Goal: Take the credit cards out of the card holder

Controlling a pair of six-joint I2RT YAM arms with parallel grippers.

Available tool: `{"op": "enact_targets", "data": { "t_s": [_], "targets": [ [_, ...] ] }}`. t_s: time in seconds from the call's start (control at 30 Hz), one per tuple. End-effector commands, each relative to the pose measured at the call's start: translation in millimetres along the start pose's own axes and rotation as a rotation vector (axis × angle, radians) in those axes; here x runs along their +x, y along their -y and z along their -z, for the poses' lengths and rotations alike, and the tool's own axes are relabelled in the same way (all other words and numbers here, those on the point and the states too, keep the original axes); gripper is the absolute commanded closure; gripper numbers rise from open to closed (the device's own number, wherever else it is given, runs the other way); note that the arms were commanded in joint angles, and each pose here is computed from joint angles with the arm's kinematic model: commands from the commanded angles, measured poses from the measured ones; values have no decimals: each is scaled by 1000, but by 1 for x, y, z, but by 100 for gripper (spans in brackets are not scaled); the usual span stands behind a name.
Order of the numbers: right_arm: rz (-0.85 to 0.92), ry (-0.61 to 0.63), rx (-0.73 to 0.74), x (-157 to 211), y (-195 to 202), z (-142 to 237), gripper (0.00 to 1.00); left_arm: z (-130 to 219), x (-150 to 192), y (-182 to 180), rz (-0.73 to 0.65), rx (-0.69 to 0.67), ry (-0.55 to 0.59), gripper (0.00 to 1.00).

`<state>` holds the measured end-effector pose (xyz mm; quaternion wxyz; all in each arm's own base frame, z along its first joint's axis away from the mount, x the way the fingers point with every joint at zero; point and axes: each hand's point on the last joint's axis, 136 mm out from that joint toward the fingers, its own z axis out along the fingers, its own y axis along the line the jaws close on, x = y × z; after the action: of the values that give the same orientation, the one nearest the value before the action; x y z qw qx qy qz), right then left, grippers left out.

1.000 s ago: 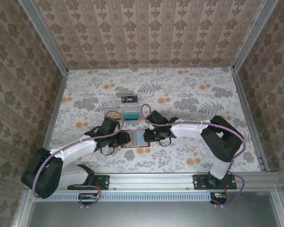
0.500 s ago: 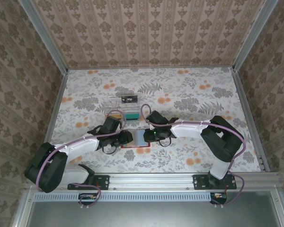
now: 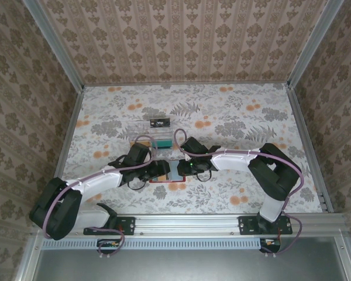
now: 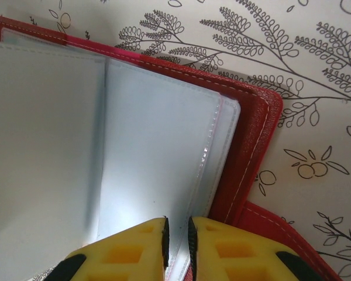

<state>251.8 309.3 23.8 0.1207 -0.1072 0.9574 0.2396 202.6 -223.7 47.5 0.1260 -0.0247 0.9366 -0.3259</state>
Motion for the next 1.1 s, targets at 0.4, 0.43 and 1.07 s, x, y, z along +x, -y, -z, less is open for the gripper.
{"op": "enact_targets", "data": {
  "t_s": [0.4,0.43,1.07],
  "targets": [
    [-10,-33,52,12,12,-7,76,0,-12,44,-115,74,-8,24],
    [-11,-32,57,11,12,-6,76,1,-11,44,-116,72,-8,24],
    [-42,133,-18,-32,-14,43,67,22,-22,-9,-55,-61,34,42]
  ]
}}
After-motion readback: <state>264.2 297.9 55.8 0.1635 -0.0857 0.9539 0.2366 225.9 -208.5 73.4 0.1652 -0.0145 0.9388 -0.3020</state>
